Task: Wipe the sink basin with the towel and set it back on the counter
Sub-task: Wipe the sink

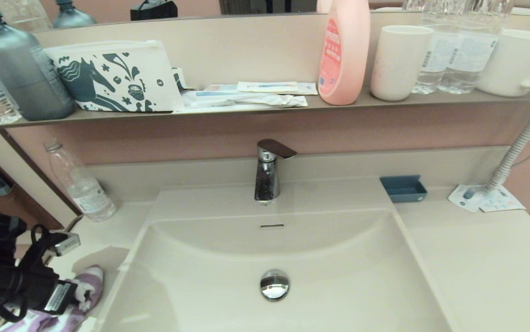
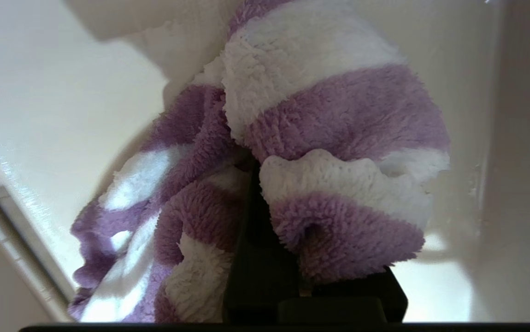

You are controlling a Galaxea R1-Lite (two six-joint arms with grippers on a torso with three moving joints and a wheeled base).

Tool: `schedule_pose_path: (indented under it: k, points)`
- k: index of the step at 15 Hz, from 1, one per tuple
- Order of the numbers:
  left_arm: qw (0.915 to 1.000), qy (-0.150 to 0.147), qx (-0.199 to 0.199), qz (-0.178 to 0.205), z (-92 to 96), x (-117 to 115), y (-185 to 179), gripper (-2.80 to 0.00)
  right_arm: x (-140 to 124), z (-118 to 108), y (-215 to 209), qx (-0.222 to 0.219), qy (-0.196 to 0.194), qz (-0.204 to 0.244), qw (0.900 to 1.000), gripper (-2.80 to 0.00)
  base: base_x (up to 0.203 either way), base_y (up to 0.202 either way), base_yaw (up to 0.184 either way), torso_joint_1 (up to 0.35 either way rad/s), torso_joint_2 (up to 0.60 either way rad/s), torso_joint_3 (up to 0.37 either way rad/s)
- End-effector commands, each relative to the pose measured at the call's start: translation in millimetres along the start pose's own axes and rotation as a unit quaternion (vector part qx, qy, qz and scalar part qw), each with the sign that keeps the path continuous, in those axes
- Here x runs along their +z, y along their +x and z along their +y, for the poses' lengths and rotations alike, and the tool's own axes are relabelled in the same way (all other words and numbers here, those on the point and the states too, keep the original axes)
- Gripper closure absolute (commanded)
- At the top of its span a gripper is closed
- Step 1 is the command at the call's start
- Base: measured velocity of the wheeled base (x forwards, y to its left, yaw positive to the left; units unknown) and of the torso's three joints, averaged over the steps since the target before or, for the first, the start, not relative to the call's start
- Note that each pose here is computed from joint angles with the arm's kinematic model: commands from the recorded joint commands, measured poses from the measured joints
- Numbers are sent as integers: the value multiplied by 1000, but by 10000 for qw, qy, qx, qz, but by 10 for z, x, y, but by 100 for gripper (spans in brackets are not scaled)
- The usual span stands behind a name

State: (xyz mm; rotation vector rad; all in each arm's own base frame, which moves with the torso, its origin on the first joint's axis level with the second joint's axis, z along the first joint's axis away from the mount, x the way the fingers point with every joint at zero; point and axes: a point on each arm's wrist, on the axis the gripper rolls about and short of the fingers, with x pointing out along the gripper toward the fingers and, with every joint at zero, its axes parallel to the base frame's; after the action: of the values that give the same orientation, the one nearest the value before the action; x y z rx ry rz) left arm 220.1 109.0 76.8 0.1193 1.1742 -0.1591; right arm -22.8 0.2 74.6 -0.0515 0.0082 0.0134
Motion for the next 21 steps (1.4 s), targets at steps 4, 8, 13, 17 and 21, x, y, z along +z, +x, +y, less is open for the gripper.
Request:
schedule_pose_path:
  k: [4, 8, 13, 17, 21]
  points:
    - [9978, -67, -612, -251, 93, 98, 252, 0, 0, 0, 0, 10, -3, 1, 10000, 0, 0, 0, 0, 0, 0, 0]
    - [9880, -399, -986, -1121, 239, 419, 168, 0, 0, 0, 0, 3, -3, 3, 10000, 0, 0, 0, 0, 0, 0, 0]
    - [9732, -465, -1184, -1914, 372, 712, 265, 0, 0, 0, 0, 4, -3, 3, 10000, 0, 0, 0, 0, 0, 0, 0]
    - [9558, -209, -838, -2810, 447, 1004, 291, 0, 0, 0, 0, 3, -3, 0, 10000, 0, 0, 0, 0, 0, 0, 0]
    - [9387, -143, -586, -3395, 537, 1194, 192, 0, 0, 0, 0, 4, -3, 1, 10000, 0, 0, 0, 0, 0, 0, 0]
